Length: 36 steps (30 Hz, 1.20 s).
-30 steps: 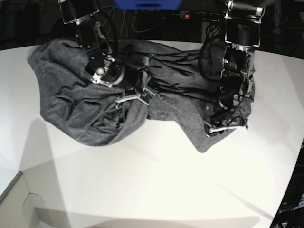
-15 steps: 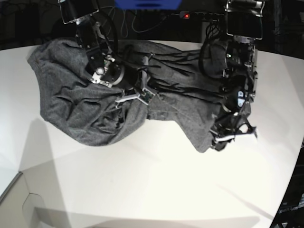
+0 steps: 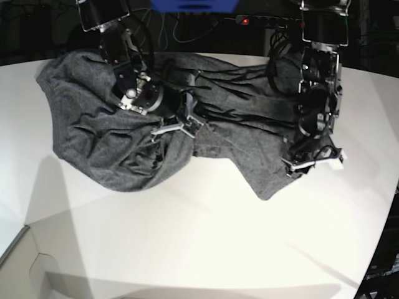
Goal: Layout the t-shirt on the table in an organized manner, then fold the t-shirt properly
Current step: 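Grasp the shirt edge with the left gripper and hold it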
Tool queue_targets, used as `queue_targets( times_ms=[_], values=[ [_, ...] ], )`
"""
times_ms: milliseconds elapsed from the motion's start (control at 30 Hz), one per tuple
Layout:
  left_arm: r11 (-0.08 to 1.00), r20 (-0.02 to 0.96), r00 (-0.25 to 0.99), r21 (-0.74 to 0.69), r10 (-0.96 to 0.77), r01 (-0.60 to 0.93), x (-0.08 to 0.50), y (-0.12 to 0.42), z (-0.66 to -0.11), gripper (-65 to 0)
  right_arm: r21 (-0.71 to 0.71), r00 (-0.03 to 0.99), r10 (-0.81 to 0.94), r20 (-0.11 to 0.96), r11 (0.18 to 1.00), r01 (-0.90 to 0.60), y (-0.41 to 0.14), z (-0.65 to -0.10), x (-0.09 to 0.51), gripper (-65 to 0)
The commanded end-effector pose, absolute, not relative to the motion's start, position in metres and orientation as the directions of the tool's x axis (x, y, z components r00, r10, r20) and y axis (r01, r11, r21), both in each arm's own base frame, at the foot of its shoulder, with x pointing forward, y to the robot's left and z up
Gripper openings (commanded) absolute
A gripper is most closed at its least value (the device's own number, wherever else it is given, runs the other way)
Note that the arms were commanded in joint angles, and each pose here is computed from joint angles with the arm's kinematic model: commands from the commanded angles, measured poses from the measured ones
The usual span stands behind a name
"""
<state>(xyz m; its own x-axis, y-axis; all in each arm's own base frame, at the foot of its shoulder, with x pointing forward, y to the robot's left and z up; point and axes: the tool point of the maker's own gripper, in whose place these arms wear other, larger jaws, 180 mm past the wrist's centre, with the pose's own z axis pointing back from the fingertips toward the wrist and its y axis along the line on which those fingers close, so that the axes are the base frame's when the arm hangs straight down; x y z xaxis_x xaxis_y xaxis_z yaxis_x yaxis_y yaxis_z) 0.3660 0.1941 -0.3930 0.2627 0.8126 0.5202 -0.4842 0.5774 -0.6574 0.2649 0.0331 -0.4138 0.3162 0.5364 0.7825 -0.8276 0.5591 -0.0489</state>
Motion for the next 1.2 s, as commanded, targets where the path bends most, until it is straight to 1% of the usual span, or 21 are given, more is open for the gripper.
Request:
queue_targets(
  times_ms=[0,33,100,333,433,467,567,633,800,1000,1167],
  values=[
    [0.578,0.525,0.257,-0.651,0.811,-0.492,0.371,0.193,-0.386,-33.6,-0.057,0.285,0.503,0.816,0.561,-0.826,0.04,-0.399,0.273,-65.0],
    [0.579,0.525,0.264,-0.633,0.809,-0.515,0.372,0.191,-0.388,-30.5,-0.057,0.285,0.503,0.816,0.561,-0.826,0.04,-0.399,0.273,-65.0],
    [0.583,0.524,0.282,-0.602,0.804,-0.545,0.372,0.184,-0.392,-28.3,-0.057,0.285,0.503,0.816,0.561,-0.826,0.04,-0.399,0.273,-65.0],
    [0.623,0.54,0.321,-0.602,0.778,-0.499,0.396,0.153,-0.373,-28.3,-0.056,0.285,0.501,0.817,0.561,-0.826,0.04,-0.399,0.273,-65.0],
    [0.629,0.542,0.329,-0.59,0.773,-0.507,0.403,0.145,-0.369,-28.3,-0.056,0.285,0.501,0.817,0.561,-0.826,0.04,-0.399,0.273,-65.0],
    [0.635,0.549,0.33,-0.581,0.768,-0.509,0.406,0.142,-0.367,-28.3,-0.056,0.285,0.501,0.817,0.561,-0.826,0.04,-0.399,0.273,-65.0],
    [0.684,0.613,0.332,-0.532,0.718,-0.499,0.41,0.139,-0.365,-28.4,-0.056,0.285,0.501,0.817,0.561,-0.826,0.04,-0.399,0.273,-65.0],
    [0.699,0.631,0.331,-0.518,0.702,-0.494,0.41,0.136,-0.364,-28.4,-0.056,0.285,0.501,0.817,0.561,-0.826,0.04,-0.399,0.273,-65.0],
    [0.701,0.631,0.336,-0.512,0.699,-0.495,0.409,0.133,-0.367,-28.4,-0.056,0.287,0.5,0.817,0.565,-0.823,0.039,-0.399,0.274,-65.0],
    [0.703,0.615,0.378,-0.455,0.692,-0.547,0.398,0.141,-0.397,-28.4,-0.06,0.283,0.501,0.818,0.564,-0.824,0.039,-0.398,0.276,-65.0],
    [0.704,0.611,0.387,-0.445,0.69,-0.554,0.395,0.141,-0.402,-28.8,-0.07,0.274,0.503,0.82,0.562,-0.824,0.039,-0.395,0.281,-65.0]
  ],
)
